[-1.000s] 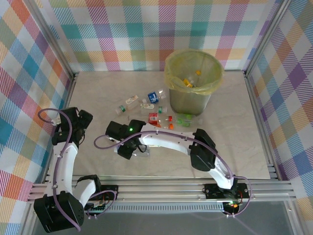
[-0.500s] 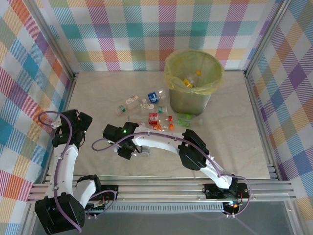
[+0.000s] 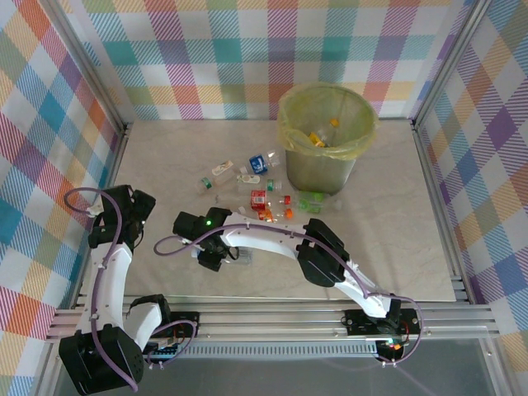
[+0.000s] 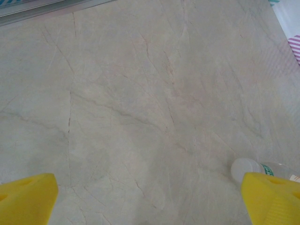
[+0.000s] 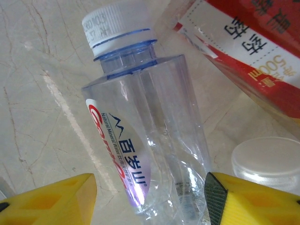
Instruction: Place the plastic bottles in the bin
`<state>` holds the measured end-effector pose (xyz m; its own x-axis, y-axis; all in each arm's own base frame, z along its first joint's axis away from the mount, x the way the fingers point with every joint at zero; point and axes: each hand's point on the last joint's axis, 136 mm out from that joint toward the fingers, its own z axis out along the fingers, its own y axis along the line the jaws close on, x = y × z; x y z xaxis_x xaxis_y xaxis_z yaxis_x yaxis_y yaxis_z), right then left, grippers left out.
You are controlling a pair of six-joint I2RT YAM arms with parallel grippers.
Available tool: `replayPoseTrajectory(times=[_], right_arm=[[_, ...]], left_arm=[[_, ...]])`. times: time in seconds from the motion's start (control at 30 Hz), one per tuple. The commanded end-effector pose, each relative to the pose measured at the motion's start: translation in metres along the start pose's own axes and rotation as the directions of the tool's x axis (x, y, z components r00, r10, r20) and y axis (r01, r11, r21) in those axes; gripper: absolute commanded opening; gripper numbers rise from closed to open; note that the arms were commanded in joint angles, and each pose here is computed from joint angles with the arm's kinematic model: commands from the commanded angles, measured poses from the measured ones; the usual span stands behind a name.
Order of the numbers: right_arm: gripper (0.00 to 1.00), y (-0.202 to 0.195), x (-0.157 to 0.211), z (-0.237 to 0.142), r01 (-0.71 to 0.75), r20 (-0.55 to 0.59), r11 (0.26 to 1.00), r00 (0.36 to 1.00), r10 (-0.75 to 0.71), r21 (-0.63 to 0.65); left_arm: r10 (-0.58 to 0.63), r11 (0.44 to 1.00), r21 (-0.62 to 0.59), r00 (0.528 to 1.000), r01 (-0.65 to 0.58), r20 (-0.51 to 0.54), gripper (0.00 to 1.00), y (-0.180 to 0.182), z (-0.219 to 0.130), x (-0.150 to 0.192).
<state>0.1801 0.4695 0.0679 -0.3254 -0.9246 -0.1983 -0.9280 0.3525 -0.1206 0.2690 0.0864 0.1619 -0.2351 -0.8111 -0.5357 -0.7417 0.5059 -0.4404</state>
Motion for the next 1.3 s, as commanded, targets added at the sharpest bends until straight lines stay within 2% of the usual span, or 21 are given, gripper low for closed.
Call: replayPoseTrajectory(times=[0.0,0.27,0.53,0.6,0.77,0.93,1.1,1.27], right_arm=[[0.63,0.013,0.004,0.008,0.036,-0.032,0.999,0.999,-0.037,-0.037],[0.70,0.021,0.009,0.016,0.063,-0.058,0.997,0.996,-0.066,-0.050],[0.70,0.023,0.012,0.037,0.066,-0.087,0.997,0.994,-0.070,-0.050],[0.70,0.024,0.013,0.040,0.066,-0.091,0.997,0.993,-0.071,-0.050],[0.61,0.024,0.011,0.039,0.063,-0.085,0.997,0.994,-0.067,-0.051],[0.51,0.021,0.004,0.018,0.049,-0.034,0.997,0.998,-0.051,-0.051],[0.48,0.013,-0.005,-0.020,0.027,0.056,0.999,0.998,-0.025,-0.027],[0.46,-0.014,-0.009,-0.074,-0.031,0.179,0.999,0.984,0.026,0.029]], left_arm=[[-0.027,1.000,-0.016,0.999,0.027,0.017,1.00,0.007,-0.001,-0.003],[-0.027,0.999,-0.020,0.999,0.028,0.023,1.00,0.008,-0.001,-0.005],[-0.026,0.999,-0.028,0.999,0.027,0.039,1.00,0.010,-0.004,-0.009],[-0.025,0.999,-0.027,0.999,0.026,0.041,1.00,0.009,-0.005,-0.010],[-0.027,0.999,-0.028,0.999,0.028,0.045,1.00,0.009,-0.005,-0.012],[-0.028,0.999,-0.026,0.998,0.029,0.047,1.00,0.008,-0.006,-0.013],[-0.027,0.999,-0.024,0.998,0.028,0.057,1.00,0.007,-0.010,-0.016],[-0.028,1.000,-0.001,0.997,0.028,0.067,1.00,0.004,-0.017,-0.019]])
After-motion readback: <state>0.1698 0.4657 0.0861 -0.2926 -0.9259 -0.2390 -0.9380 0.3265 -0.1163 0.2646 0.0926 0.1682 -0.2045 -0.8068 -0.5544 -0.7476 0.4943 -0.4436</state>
